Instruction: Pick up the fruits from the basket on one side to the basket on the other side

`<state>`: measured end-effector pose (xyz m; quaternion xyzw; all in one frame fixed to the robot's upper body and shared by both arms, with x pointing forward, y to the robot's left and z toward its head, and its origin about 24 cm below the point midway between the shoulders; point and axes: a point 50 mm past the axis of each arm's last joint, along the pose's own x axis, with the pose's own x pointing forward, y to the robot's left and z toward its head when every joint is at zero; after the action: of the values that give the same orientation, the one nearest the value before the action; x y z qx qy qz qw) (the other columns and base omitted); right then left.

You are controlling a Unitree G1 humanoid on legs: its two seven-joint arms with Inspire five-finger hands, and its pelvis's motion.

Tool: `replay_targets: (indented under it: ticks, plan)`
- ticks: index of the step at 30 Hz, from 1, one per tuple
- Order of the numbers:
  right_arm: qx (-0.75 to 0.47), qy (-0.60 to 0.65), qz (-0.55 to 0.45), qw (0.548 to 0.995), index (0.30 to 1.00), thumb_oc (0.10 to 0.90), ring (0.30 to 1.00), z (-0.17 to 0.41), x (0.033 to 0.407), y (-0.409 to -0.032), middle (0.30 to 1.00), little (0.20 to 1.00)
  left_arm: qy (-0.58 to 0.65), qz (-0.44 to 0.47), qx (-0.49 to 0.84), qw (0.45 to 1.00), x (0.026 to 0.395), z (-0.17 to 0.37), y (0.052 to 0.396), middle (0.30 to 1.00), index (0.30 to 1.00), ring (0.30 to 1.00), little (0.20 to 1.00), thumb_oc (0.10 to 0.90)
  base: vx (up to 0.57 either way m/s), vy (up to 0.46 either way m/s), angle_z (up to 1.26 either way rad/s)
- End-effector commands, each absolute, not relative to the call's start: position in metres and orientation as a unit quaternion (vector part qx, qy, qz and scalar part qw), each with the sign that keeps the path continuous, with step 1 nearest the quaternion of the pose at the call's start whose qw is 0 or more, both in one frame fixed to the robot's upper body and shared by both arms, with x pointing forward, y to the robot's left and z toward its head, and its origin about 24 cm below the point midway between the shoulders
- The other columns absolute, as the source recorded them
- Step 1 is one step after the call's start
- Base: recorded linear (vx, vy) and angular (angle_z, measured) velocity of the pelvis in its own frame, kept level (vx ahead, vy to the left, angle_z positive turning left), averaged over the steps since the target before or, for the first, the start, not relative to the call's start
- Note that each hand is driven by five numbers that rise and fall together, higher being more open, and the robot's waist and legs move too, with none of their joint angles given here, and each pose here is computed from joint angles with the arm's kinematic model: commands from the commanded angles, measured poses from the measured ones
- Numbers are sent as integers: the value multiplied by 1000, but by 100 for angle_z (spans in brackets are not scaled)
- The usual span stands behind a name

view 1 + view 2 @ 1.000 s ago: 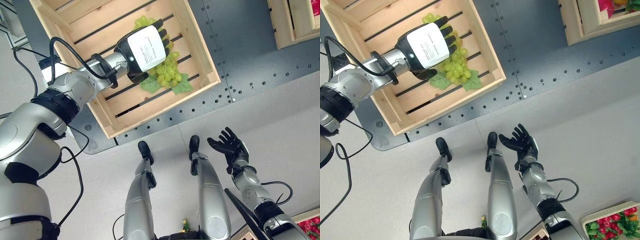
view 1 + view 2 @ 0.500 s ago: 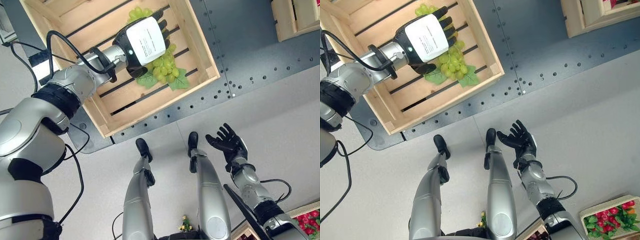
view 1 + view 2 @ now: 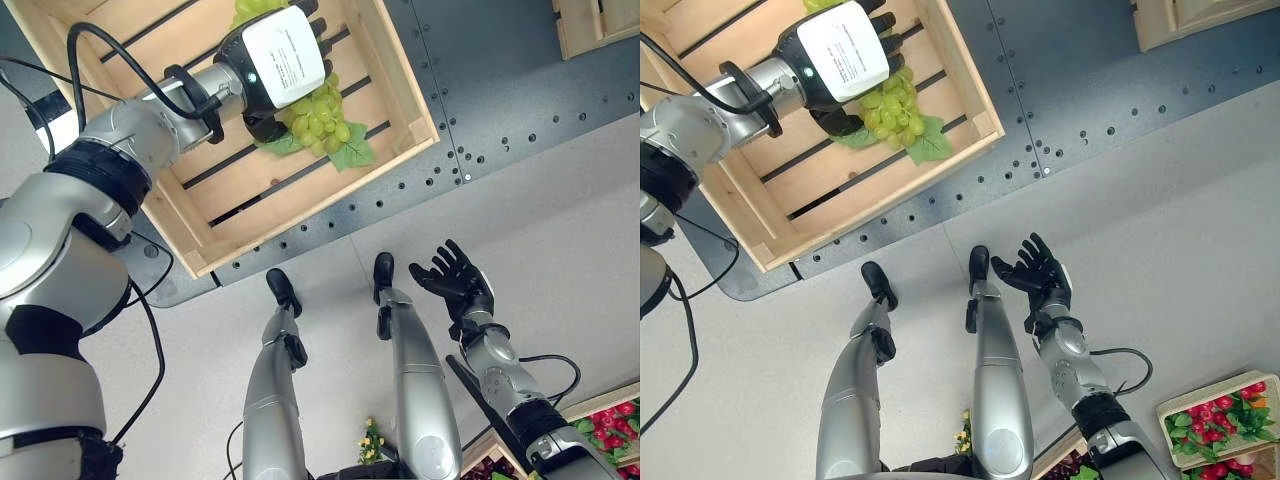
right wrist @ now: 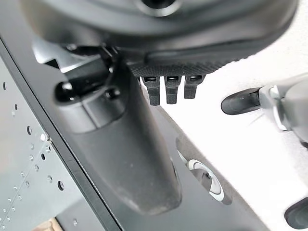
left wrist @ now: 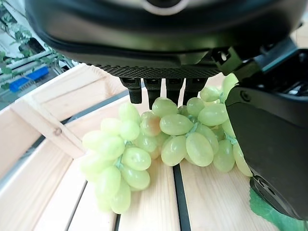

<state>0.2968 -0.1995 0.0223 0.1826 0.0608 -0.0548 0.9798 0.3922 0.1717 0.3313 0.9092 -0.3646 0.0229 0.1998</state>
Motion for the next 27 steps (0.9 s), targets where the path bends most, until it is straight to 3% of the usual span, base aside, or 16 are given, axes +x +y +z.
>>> replay_targets:
  ticks: [1, 3, 4, 5, 17, 27]
  plan:
    - [168, 0, -70, 983, 900, 800, 900, 44, 298, -212, 900, 900, -308, -11, 927, 215, 399, 325, 174, 900, 900, 900, 900, 800, 0, 0, 0]
    - [170, -4, -69, 983, 900, 800, 900, 45, 299, -211, 900, 900, -290, -24, 929, 227, 400, 321, 173, 900, 900, 900, 900, 800, -21, -1, 0]
    - [171, -6, -69, 983, 900, 800, 900, 46, 299, -211, 900, 900, -288, -32, 928, 234, 400, 319, 172, 853, 853, 853, 853, 769, -32, -3, 0]
    - [171, -6, -69, 983, 900, 800, 900, 46, 299, -211, 900, 900, -288, -33, 928, 236, 400, 319, 172, 300, 300, 300, 300, 400, -35, -4, 0]
    - [178, -21, -79, 981, 900, 800, 900, 48, 298, -218, 900, 900, -372, -37, 890, 263, 391, 323, 163, 300, 300, 300, 300, 400, -40, -6, -2]
    - [183, 4, -88, 979, 900, 800, 900, 32, 286, -220, 900, 900, -421, 43, 791, 443, 383, 316, 186, 300, 300, 300, 300, 400, -4, 3, 0]
